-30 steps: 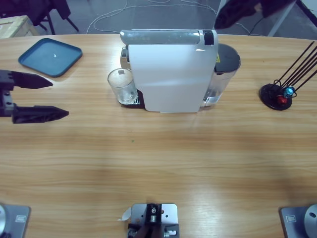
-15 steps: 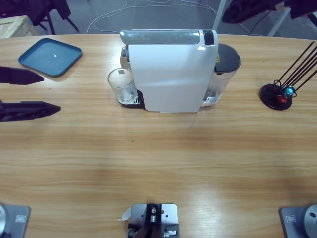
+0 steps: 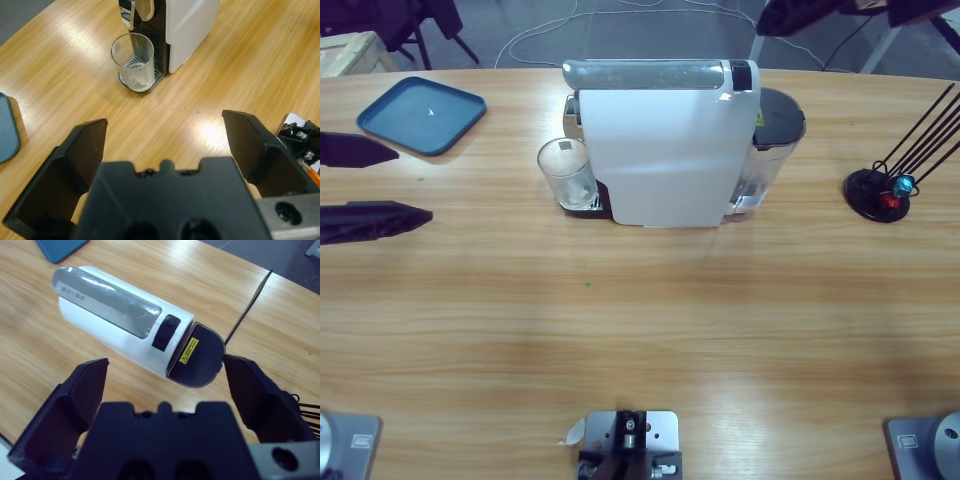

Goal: Pour coffee

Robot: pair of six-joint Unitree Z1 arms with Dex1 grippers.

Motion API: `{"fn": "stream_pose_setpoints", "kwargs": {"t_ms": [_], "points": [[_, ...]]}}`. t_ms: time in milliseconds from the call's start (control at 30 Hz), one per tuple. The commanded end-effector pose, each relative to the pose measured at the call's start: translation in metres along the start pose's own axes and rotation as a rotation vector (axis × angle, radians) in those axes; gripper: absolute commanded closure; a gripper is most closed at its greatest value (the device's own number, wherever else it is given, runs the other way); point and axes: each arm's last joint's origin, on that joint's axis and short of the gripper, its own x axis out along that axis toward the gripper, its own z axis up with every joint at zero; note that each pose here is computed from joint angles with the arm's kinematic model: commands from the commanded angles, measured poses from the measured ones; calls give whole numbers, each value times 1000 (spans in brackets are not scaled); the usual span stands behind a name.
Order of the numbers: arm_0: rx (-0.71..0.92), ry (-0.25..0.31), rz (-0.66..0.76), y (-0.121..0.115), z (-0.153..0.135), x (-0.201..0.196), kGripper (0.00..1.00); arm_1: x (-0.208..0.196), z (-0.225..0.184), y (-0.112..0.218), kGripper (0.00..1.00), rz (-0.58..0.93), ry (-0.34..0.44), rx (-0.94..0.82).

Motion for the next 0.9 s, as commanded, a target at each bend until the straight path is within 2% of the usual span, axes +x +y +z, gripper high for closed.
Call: {"fn": "stream_pose_setpoints", "kwargs": {"t_ms": [33, 467, 633, 800, 900], "points": [[-21, 45, -13, -1, -10, 8, 0, 43, 2, 5, 0, -35, 65, -1], [-24, 55, -14, 2, -7, 12, 0, 45, 5, 2, 0, -45, 59, 7], [-23, 50, -13, 1, -7, 11, 0, 24, 1, 0, 0, -42, 47, 5], [-20, 52, -15, -1, -13, 9, 0, -23, -34, -10, 0, -40, 30, -28], [-15, 44, -13, -4, -17, 5, 0, -28, -73, -18, 0, -75, 31, -30]]}}
